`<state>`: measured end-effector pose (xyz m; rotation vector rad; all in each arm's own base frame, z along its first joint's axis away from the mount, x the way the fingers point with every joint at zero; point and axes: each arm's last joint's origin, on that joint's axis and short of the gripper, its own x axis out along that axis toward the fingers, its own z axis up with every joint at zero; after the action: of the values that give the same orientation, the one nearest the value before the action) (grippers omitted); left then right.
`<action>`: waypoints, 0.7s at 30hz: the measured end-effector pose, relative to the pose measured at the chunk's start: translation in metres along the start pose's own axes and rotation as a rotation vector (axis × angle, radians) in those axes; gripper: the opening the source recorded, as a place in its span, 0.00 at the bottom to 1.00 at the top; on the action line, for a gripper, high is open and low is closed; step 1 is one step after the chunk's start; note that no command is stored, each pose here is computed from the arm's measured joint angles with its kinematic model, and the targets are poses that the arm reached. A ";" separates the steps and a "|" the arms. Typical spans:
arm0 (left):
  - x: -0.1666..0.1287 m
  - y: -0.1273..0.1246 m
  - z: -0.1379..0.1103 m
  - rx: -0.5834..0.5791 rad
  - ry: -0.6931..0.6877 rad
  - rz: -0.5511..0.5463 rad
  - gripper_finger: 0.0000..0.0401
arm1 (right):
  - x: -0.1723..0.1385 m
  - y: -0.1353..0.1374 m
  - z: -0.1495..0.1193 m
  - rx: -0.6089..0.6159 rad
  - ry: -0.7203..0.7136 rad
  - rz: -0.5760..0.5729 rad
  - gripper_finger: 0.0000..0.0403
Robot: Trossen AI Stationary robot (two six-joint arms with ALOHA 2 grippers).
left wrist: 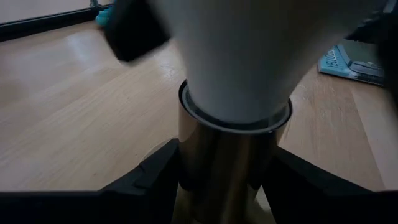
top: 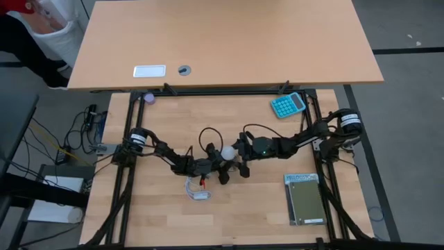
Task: Screw lightbulb
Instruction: Insert the lightbulb into the socket
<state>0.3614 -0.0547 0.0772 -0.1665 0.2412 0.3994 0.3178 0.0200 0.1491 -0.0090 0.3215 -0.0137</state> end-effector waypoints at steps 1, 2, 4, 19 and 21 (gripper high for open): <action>0.000 0.000 0.000 0.000 0.000 0.000 0.51 | 0.002 0.000 0.000 0.005 -0.013 -0.002 0.73; 0.000 0.000 0.000 -0.002 0.000 0.000 0.51 | 0.003 0.000 -0.002 0.010 -0.015 -0.009 0.72; 0.000 0.000 0.000 -0.003 0.000 0.000 0.51 | 0.005 0.000 -0.005 0.012 -0.017 -0.019 0.68; 0.000 0.001 0.000 -0.017 -0.003 0.016 0.51 | 0.006 -0.001 -0.007 0.036 -0.012 -0.048 0.49; 0.000 0.001 0.000 -0.033 -0.009 0.037 0.51 | 0.006 -0.001 -0.007 0.043 -0.012 -0.076 0.49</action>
<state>0.3608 -0.0539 0.0769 -0.1930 0.2287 0.4410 0.3211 0.0188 0.1411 0.0214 0.3088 -0.0955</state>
